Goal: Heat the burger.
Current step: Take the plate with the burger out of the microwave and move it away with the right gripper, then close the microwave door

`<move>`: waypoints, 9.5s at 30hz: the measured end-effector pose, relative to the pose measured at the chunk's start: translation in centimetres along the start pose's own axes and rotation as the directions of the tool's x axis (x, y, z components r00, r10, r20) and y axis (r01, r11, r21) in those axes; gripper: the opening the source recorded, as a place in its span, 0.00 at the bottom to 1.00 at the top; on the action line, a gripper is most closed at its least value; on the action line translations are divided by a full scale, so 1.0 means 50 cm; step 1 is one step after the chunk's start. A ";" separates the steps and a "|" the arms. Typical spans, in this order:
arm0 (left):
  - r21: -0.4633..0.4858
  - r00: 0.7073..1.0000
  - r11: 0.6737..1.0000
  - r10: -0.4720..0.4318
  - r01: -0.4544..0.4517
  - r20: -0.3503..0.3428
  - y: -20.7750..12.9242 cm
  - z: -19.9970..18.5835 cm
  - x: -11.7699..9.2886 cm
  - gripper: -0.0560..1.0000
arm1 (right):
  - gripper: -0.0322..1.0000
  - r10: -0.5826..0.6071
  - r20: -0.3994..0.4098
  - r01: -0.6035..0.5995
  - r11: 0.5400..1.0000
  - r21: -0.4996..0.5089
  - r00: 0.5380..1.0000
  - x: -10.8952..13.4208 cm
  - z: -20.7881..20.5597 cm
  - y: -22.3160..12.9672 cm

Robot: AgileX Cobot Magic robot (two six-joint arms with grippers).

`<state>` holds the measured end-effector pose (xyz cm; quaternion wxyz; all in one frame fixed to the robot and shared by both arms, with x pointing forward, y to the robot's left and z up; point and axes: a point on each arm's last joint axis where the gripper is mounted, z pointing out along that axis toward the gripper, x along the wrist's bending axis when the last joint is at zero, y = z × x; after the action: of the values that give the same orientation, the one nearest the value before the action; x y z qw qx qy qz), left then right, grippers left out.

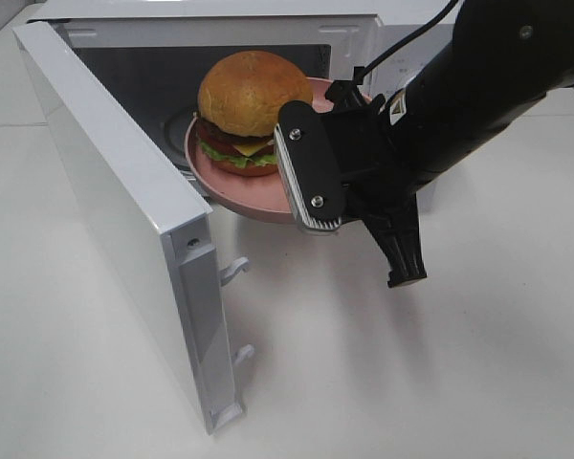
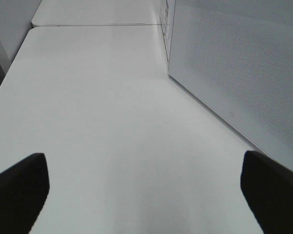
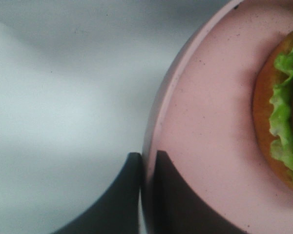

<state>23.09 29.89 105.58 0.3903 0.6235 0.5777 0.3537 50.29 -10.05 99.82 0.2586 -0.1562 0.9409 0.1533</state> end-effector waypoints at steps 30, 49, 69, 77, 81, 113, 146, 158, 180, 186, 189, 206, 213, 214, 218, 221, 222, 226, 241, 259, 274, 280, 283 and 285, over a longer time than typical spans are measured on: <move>0.000 1.000 1.000 0.000 0.000 0.000 0.000 0.000 0.000 0.99 | 0.09 0.073 0.076 -0.074 0.997 0.014 0.995 0.150 -0.142 -0.059; 0.000 1.000 1.000 0.000 0.000 0.000 0.000 0.000 0.000 0.99 | 0.09 0.152 0.126 -0.163 0.983 0.080 0.980 0.249 -0.192 -0.103; 0.000 1.000 1.000 0.000 0.000 0.000 0.000 0.000 0.000 0.99 | 0.10 0.441 0.285 -0.507 0.831 0.230 0.851 0.276 -0.195 -0.179; 0.000 1.000 1.000 0.000 0.000 0.000 0.000 0.000 0.000 0.99 | 0.10 0.545 0.402 -0.659 0.714 0.238 0.736 0.267 -0.201 -0.215; 0.000 1.000 1.000 0.000 0.000 0.000 0.000 0.000 0.000 0.99 | 0.10 0.574 0.425 -0.701 0.668 0.251 0.699 0.266 -0.197 -0.228; 0.000 1.000 1.000 0.000 0.000 0.000 0.000 0.000 0.000 0.99 | 0.13 0.740 0.593 -0.939 0.158 0.304 0.317 0.282 -0.101 -0.345; 0.000 1.000 1.000 0.000 0.000 0.000 0.000 0.000 0.000 0.99 | 0.64 0.848 0.529 -0.984 -0.059 0.169 0.040 0.264 -0.049 -0.339; 0.000 1.000 1.000 0.000 0.000 0.000 0.000 0.000 0.000 0.99 | 0.71 0.879 0.465 -0.982 -0.164 0.094 -0.103 0.199 -0.119 -0.304; 0.000 1.000 1.000 0.000 0.000 0.000 0.000 0.000 0.000 0.99 | 0.78 0.956 0.261 -0.973 -0.077 -0.218 -0.134 0.196 -0.312 -0.206; 0.000 1.000 1.000 0.000 0.000 0.000 0.000 0.000 0.000 0.99 | 0.80 0.948 0.302 -0.971 -0.027 -0.237 -0.100 0.231 -0.362 -0.193; 0.000 1.000 1.000 0.000 0.000 0.000 0.000 0.000 0.000 0.99 | 0.79 0.947 0.308 -0.964 -0.010 -0.265 -0.095 0.249 -0.387 -0.185; 0.000 1.000 1.000 0.000 0.000 0.000 0.000 0.000 0.000 0.99 | 0.74 0.941 0.336 -0.917 0.096 -0.388 -0.043 0.368 -0.460 -0.153; 0.000 1.000 1.000 0.000 0.000 0.000 0.000 0.000 0.000 0.99 | 0.74 0.939 0.342 -0.876 0.130 -0.465 -0.042 0.431 -0.464 -0.146; 0.000 1.000 1.000 0.000 0.000 0.000 0.000 0.000 0.000 0.99 | 0.74 0.938 0.343 -0.853 0.144 -0.502 -0.044 0.443 -0.469 -0.143; 0.000 1.000 1.000 0.000 0.000 0.000 0.000 0.000 0.000 0.99 | 0.74 0.937 0.346 -0.823 0.161 -0.544 -0.046 0.455 -0.476 -0.140; 0.000 1.000 1.000 0.000 0.000 0.000 0.000 0.000 0.000 0.99 | 0.74 0.937 0.346 -0.818 0.163 -0.551 -0.046 0.456 -0.477 -0.139; 0.000 1.000 1.000 0.000 0.000 0.000 0.000 0.000 0.000 0.99 | 0.74 0.937 0.346 -0.818 0.164 -0.552 -0.046 0.456 -0.478 -0.139; 0.000 1.000 1.000 0.000 0.000 0.000 0.000 0.000 0.000 0.99 | 0.74 0.937 0.347 -0.818 0.162 -0.553 -0.049 0.456 -0.478 -0.139; 0.000 1.000 1.000 0.000 0.000 0.000 0.000 0.000 0.000 0.99 | 0.74 0.912 0.389 -0.816 0.122 -0.565 -0.133 0.456 -0.479 -0.141; 0.000 1.000 1.000 0.000 0.000 0.000 0.000 0.000 0.000 0.99 | 0.74 0.892 0.396 -0.806 0.064 -0.588 -0.219 0.456 -0.478 -0.139; 0.000 1.000 1.000 0.000 0.000 0.000 0.000 0.000 0.000 0.99 | 0.74 0.892 0.396 -0.806 0.064 -0.588 -0.219 0.456 -0.478 -0.139; 0.000 1.000 1.000 0.000 0.000 0.000 0.000 0.000 0.000 0.99 | 0.74 0.892 0.396 -0.806 0.064 -0.588 -0.219 0.456 -0.478 -0.139; 0.000 1.000 1.000 0.000 0.000 0.000 0.000 0.000 0.000 0.99 | 0.74 0.892 0.396 -0.806 0.064 -0.588 -0.219 0.456 -0.478 -0.139; 0.000 1.000 1.000 0.000 0.000 0.000 0.000 0.000 0.000 0.99 | 0.74 0.892 0.396 -0.806 0.064 -0.588 -0.219 0.456 -0.478 -0.139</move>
<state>23.09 29.89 105.58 0.3903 0.6235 0.5777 0.3537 23.77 -30.06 105.76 0.4051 0.5881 0.5853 0.3840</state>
